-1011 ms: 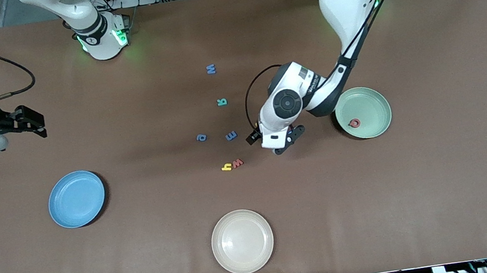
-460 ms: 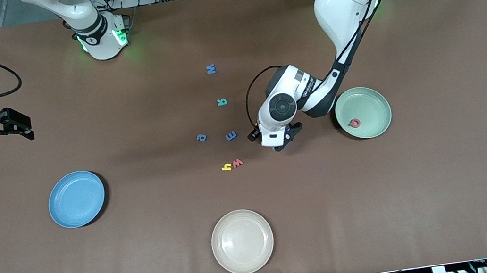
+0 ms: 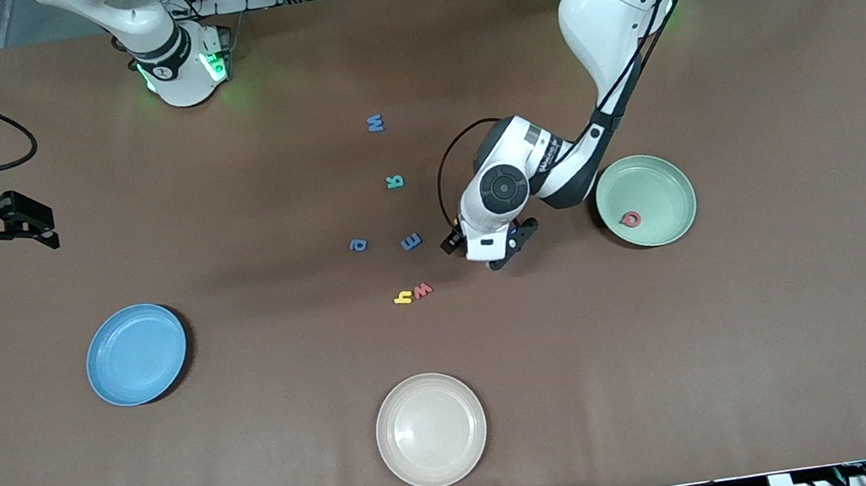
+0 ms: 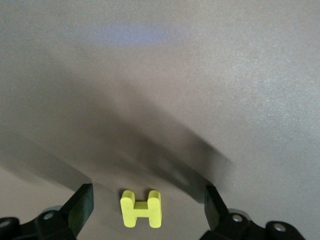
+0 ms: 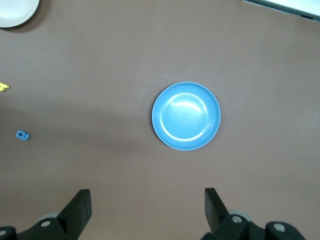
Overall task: Sort upper and lower case letters into plates
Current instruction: 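Move the left gripper back over the yellow H letter, then grasp the yellow H with the left gripper and lift it toward the green plate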
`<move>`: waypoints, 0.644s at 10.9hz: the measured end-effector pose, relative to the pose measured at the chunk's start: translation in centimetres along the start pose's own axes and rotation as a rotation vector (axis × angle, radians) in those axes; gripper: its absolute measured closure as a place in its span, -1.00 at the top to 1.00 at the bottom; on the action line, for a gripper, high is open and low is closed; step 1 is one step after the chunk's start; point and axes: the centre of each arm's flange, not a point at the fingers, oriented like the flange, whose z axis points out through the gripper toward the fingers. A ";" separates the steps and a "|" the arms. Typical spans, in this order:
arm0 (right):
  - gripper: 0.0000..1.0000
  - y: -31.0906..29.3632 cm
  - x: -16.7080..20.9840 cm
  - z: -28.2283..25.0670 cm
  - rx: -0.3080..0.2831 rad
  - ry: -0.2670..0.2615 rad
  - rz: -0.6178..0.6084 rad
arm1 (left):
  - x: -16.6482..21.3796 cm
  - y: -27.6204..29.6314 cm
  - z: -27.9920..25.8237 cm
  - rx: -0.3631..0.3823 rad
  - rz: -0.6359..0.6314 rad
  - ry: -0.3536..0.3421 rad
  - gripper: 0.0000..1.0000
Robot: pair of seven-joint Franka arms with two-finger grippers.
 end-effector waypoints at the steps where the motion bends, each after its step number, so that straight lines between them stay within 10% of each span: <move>1: 1.00 0.5 -0.1 -0.1 -0.002 0.003 -0.012 | 0.0 0.0 0.0 -0.001 -0.009 -0.003 0.93; 7: 1.00 -0.2 0.2 0.0 -0.002 0.009 -0.074 | -0.1 0.1 -0.1 -0.015 -0.074 -0.024 0.51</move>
